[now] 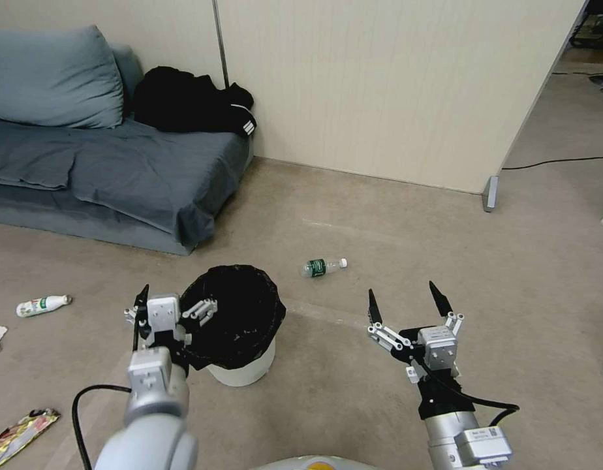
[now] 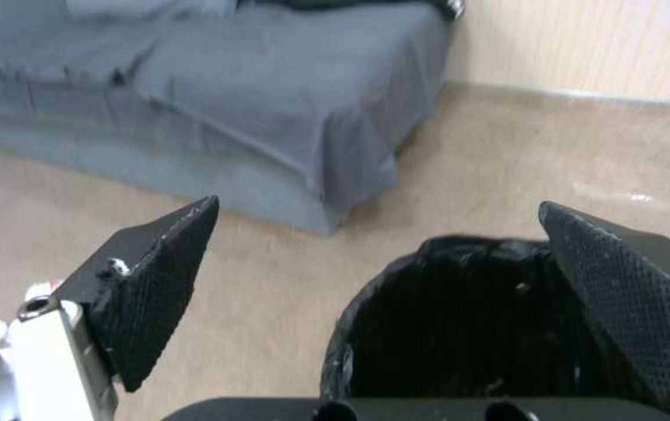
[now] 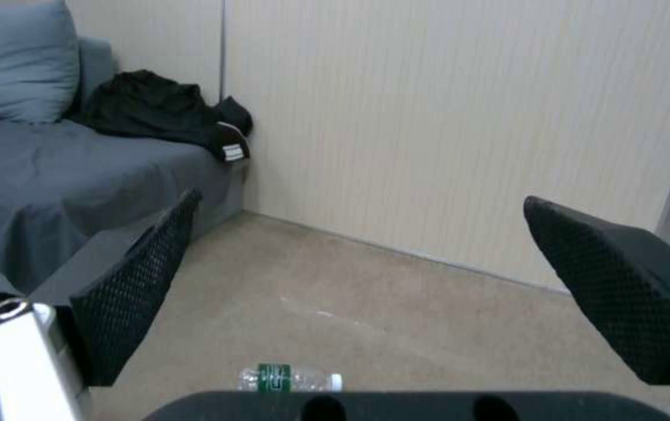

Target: Pick up the trash bin, then pick up the garbage from the floor and place it into the trash bin.

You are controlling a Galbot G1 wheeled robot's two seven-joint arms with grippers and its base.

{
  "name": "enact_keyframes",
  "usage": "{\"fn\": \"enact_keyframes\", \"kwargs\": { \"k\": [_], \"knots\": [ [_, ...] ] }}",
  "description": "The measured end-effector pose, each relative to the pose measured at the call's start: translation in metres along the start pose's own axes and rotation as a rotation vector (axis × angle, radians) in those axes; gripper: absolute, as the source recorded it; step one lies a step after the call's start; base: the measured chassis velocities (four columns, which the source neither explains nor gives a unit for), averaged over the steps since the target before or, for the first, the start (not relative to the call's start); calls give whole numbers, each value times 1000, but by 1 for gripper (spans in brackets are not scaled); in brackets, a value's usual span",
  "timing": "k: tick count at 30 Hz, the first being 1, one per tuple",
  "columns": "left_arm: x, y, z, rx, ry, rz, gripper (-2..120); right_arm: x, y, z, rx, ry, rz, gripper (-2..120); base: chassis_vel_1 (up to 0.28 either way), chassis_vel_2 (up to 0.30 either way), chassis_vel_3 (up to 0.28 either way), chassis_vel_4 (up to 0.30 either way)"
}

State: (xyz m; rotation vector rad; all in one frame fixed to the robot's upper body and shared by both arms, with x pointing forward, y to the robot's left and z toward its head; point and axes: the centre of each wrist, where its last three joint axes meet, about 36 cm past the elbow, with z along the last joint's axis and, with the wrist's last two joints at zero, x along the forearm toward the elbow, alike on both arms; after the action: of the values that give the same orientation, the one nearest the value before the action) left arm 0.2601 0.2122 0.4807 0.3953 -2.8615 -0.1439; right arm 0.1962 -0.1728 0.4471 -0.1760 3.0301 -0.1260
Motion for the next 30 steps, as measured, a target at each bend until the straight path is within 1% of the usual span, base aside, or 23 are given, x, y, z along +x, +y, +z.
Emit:
{"fn": "enact_keyframes", "kwargs": {
  "k": [1, 2, 4, 5, 6, 7, 9, 10, 11, 12, 13, 16, 17, 19, 21, 24, 27, 29, 30],
  "knots": [
    [-9, 2, 1, 16, 34, -5, 100, 0, -1, 0, 2, -6, -3, 100, 0, 0, 0, 0],
    [-9, 2, 1, 16, 34, -5, 100, 0, -1, 0, 2, -6, -3, 100, 0, 0, 0, 0],
    [-24, 5, 6, 33, 80, -8, 100, -1, -1, 0, 5, -13, -14, 100, 0, 0, 0, 0],
    [-30, 6, 8, 44, 112, 2, 99, -1, -1, 2, 6, -16, -23, 100, 0, 0, 0, 0],
    [-30, 6, 8, 44, 112, 2, 99, -1, -1, 2, 6, -16, -23, 100, 0, 0, 0, 0],
    [-34, 6, 11, 51, 134, 9, 98, -1, -1, 3, 7, -19, -31, 100, 0, 0, 0, 0],
    [-48, 8, 20, 57, 183, 7, 97, -2, -2, 4, 14, -26, -42, 100, 0, 0, 0, 0],
    [-48, 8, 20, 57, 183, 7, 97, -2, -2, 4, 14, -26, -42, 100, 0, 0, 0, 0],
    [-57, 10, 27, 61, 212, 3, 96, -4, -4, 4, 18, -30, -43, 100, 0, 0, 0, 0],
    [-64, 11, 34, 77, 245, 5, 96, -4, -5, 4, 18, -33, -44, 100, 0, 0, 0, 0],
    [-64, 11, 34, 77, 245, 5, 96, -4, -5, 4, 18, -33, -44, 100, 0, 0, 0, 0],
    [-79, 9, 47, 114, 311, 17, 95, -5, -4, 3, 13, -37, -49, 100, 0, 0, 0, 0],
    [-79, 9, 47, 114, 311, 17, 95, -5, -4, 3, 13, -37, -49, 100, 0, 0, 0, 0],
    [-84, 9, 55, 119, 340, 15, 95, -6, -3, 2, 8, -39, -55, 100, 0, 0, 0, 0],
    [-86, 9, 58, 117, 347, 9, 95, -6, -2, 2, 8, -39, -57, 100, 0, 0, 0, 0],
    [-94, 12, 63, 114, 362, -23, 95, -5, -3, 2, 11, -38, -58, 100, 0, 0, 0, 0],
    [-100, 14, 67, 116, 374, -31, 95, -5, -3, 3, 13, -37, -60, 100, 0, 0, 0, 0],
    [-103, 14, 70, 119, 381, -33, 93, -5, -3, 3, 13, -36, -62, 100, 0, 0, 0, 0],
    [-106, 14, 72, 122, 390, -36, 88, -5, -2, 4, 13, -34, -64, 100, 0, 0, 0, 0]
  ]
}}
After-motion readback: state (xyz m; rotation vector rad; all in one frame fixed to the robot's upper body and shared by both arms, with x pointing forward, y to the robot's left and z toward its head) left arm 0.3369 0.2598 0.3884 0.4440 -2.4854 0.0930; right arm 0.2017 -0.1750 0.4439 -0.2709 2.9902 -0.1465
